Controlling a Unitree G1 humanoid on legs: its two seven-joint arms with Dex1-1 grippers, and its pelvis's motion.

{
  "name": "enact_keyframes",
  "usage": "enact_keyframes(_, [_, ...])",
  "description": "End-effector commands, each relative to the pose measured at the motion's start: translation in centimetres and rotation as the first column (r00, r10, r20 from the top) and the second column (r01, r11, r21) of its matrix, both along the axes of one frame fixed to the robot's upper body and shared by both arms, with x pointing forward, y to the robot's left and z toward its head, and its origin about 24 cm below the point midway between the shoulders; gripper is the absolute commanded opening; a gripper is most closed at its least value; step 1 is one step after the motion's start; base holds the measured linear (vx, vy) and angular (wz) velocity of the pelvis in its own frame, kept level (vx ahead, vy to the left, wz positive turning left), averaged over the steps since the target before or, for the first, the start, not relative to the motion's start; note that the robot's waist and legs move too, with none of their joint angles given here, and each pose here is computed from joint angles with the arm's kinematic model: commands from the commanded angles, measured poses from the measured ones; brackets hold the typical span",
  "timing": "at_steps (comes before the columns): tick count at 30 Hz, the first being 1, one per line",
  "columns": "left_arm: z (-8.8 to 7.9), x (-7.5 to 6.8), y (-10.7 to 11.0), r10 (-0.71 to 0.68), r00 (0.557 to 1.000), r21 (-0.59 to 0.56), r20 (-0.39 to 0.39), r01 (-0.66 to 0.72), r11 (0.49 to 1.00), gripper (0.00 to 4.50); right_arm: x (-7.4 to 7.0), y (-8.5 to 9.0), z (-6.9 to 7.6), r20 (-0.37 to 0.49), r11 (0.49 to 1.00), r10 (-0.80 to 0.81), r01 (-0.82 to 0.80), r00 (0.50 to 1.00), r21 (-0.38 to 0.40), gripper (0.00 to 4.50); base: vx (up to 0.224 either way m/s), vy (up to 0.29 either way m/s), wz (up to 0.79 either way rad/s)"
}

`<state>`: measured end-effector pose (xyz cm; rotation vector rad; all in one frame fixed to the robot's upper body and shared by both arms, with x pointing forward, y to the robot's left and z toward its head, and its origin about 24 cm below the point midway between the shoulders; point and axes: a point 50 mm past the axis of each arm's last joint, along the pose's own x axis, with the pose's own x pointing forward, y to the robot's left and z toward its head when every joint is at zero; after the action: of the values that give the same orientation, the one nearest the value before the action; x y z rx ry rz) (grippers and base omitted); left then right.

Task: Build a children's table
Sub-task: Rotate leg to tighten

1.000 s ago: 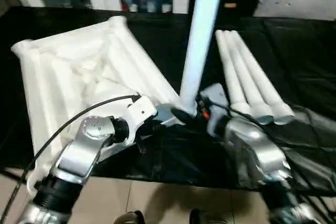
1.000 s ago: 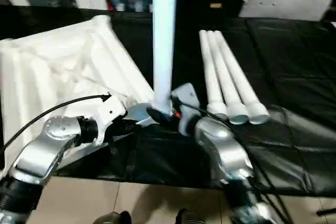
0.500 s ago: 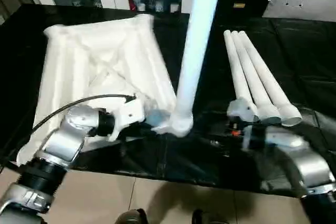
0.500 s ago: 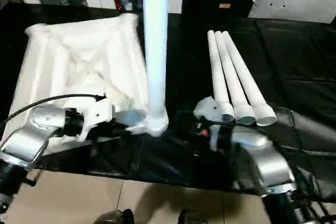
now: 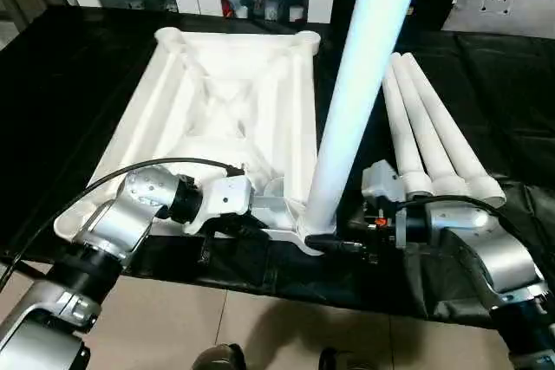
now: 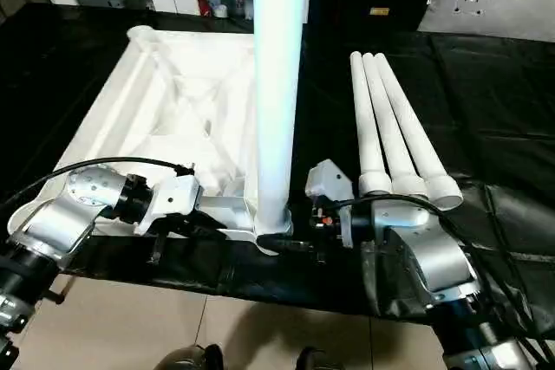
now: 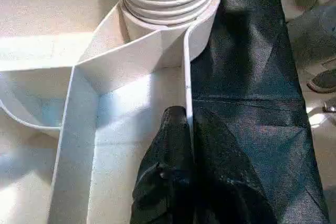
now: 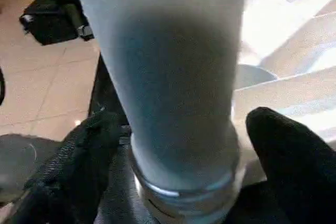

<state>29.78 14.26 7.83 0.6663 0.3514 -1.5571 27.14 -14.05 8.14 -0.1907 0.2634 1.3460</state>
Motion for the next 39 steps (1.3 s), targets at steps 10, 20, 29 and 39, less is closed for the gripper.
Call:
enact_keyframes(10, [-1.0,-0.3,-0.4,-0.077,0.997,0.045,-0.020,0.078,0.996,0.00,0.8,0.6,-0.3,-0.008,0.999,0.035,-0.035,0.999,-0.024,3.02,0.000,0.000,0.00])
enact_keyframes(20, [-0.9,-0.3,-0.5,-0.001,0.999,-0.033,-0.041,0.000,0.999,0.00,-0.2,1.0,-1.6,-0.059,0.999,0.021,-0.023,0.998,-0.024,2.76,0.000,0.000,0.00])
enact_keyframes(29, [-0.3,0.4,-3.4,0.361,0.931,-0.231,-0.050,-0.362,0.903,0.00,0.8,4.9,-3.4,-0.177,0.924,-0.356,0.374,0.918,0.080,2.74,0.000,0.000,0.00])
enact_keyframes(39, [1.6,0.2,-8.2,0.657,0.754,-0.320,-0.003,-0.623,0.714,0.00,2.9,9.2,-3.6,-0.272,0.680,-0.690,0.730,0.671,0.073,2.74,0.000,0.000,0.00])
